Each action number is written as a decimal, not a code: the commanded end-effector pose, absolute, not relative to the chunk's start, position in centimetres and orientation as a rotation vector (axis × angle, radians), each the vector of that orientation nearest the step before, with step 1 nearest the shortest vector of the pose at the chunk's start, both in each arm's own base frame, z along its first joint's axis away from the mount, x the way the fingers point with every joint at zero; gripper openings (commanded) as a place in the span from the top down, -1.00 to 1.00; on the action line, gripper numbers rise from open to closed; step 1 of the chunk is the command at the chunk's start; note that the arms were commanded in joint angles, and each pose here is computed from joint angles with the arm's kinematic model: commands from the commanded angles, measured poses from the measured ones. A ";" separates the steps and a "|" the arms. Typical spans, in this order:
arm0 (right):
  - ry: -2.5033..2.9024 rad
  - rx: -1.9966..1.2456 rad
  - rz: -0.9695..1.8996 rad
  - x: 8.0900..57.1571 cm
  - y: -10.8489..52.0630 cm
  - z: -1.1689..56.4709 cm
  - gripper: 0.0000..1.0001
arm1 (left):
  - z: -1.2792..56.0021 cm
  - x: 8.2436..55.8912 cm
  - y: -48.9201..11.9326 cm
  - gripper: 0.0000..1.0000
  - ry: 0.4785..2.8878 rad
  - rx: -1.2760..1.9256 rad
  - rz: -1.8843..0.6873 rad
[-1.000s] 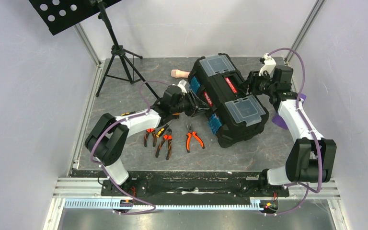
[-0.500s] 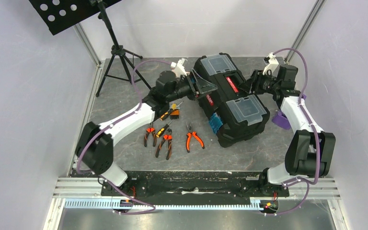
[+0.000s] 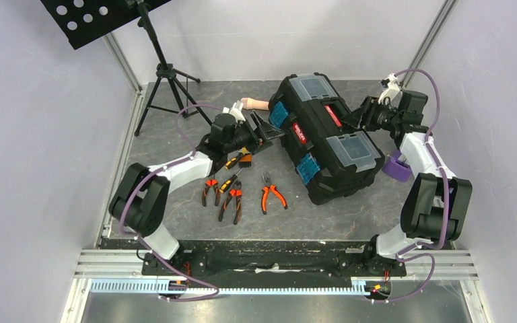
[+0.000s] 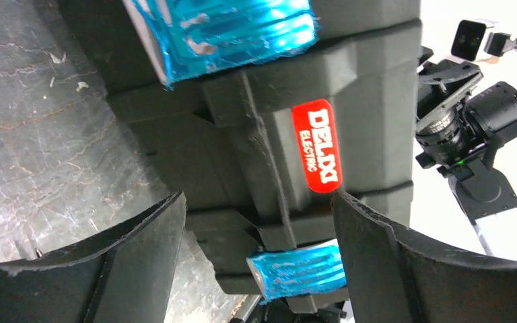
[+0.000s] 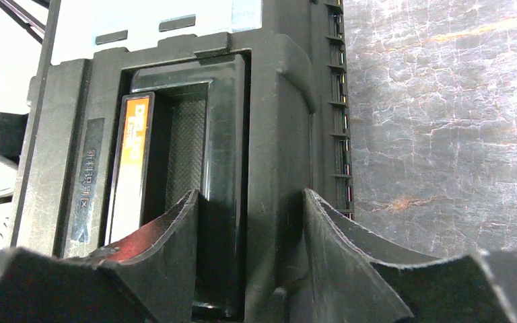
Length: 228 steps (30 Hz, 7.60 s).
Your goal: Pack the tool kit
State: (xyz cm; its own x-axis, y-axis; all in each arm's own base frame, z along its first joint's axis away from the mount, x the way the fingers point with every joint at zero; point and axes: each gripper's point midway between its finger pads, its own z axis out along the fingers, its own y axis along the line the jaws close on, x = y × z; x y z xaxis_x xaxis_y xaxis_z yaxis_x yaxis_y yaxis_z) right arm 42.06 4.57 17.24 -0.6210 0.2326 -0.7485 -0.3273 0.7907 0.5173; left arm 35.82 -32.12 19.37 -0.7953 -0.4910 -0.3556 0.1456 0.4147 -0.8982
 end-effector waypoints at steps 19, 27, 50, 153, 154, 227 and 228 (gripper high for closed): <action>2.871 0.240 0.689 30.3 2.4 -3.2 0.46 | 21.8 38.8 -40.0 -0.50 1.870 -0.220 -1.763; 2.924 0.158 0.708 28.4 4.7 -3.9 0.45 | 22.9 35.3 -42.1 -0.23 1.872 -0.185 -1.821; 2.813 0.322 0.874 25.9 7.4 -4.0 0.48 | 33.4 29.8 -39.6 0.00 1.710 -0.007 -1.809; 2.101 0.083 0.553 39.7 2.2 22.7 -0.21 | 25.1 30.9 -35.8 -0.75 2.096 0.014 -1.219; 2.100 0.090 0.566 39.8 2.4 22.3 -0.21 | 25.2 30.9 -36.2 -0.75 2.099 0.019 -1.233; 1.913 -0.532 -0.048 47.7 17.9 28.4 -0.24 | 15.4 40.9 -32.4 -0.68 2.349 -0.209 -0.725; 1.924 -0.539 -0.049 47.7 17.9 27.7 -0.24 | 15.3 40.9 -32.4 -0.68 2.350 -0.210 -0.724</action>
State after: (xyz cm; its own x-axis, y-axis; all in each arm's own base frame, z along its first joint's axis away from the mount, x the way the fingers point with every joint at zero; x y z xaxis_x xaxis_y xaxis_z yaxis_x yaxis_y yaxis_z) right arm 46.72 20.03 27.56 -0.2970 -0.3558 -0.8861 -0.4385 0.8752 -0.2044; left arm 42.10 -33.57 21.16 -0.6951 -0.3985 -0.5984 0.1076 0.7652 -0.6347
